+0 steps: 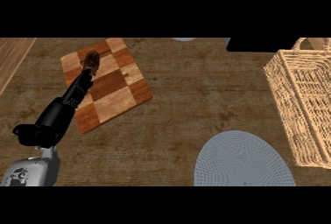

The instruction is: Pick the bell pepper from the placemat and place it in the basket

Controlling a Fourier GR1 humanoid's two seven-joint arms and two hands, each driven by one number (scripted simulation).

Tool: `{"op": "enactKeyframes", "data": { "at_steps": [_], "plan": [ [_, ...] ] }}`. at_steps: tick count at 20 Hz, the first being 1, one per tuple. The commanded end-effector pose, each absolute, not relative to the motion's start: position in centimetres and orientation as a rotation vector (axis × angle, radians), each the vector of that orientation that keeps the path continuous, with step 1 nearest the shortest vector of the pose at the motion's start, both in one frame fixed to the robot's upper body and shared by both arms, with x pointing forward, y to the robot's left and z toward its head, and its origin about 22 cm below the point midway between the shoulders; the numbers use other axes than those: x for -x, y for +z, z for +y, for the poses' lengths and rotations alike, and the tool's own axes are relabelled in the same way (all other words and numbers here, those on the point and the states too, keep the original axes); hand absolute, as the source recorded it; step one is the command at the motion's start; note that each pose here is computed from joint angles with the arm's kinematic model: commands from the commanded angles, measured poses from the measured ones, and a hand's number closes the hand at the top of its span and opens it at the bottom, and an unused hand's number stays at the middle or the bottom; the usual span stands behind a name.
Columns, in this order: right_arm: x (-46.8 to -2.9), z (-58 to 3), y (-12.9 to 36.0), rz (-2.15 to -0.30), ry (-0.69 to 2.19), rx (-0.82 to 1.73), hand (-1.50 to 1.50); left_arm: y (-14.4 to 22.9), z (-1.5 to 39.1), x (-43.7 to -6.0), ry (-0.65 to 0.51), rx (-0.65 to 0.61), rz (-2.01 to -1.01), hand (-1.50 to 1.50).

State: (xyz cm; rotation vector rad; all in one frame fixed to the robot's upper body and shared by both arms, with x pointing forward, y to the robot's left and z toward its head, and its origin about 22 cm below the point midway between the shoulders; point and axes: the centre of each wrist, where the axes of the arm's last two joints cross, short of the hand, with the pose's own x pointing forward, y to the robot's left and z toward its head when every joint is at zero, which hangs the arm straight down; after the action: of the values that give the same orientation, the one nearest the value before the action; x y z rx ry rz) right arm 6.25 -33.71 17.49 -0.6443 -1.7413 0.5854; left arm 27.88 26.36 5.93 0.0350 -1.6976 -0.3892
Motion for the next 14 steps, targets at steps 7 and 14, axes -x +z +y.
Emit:
{"op": "enactKeyframes", "data": {
  "at_steps": [7,14],
  "plan": [
    [-12.5,-33.5,24.2,-1.794,0.309,0.728,1.50,4.9,26.7,-27.4,-0.410,-0.034,-1.692,0.00],
    [-20.5,-37.6,27.0,-1.758,0.209,0.816,1.50,7.2,26.8,-29.1,-0.397,-0.022,-1.693,0.00]
  ]
}}
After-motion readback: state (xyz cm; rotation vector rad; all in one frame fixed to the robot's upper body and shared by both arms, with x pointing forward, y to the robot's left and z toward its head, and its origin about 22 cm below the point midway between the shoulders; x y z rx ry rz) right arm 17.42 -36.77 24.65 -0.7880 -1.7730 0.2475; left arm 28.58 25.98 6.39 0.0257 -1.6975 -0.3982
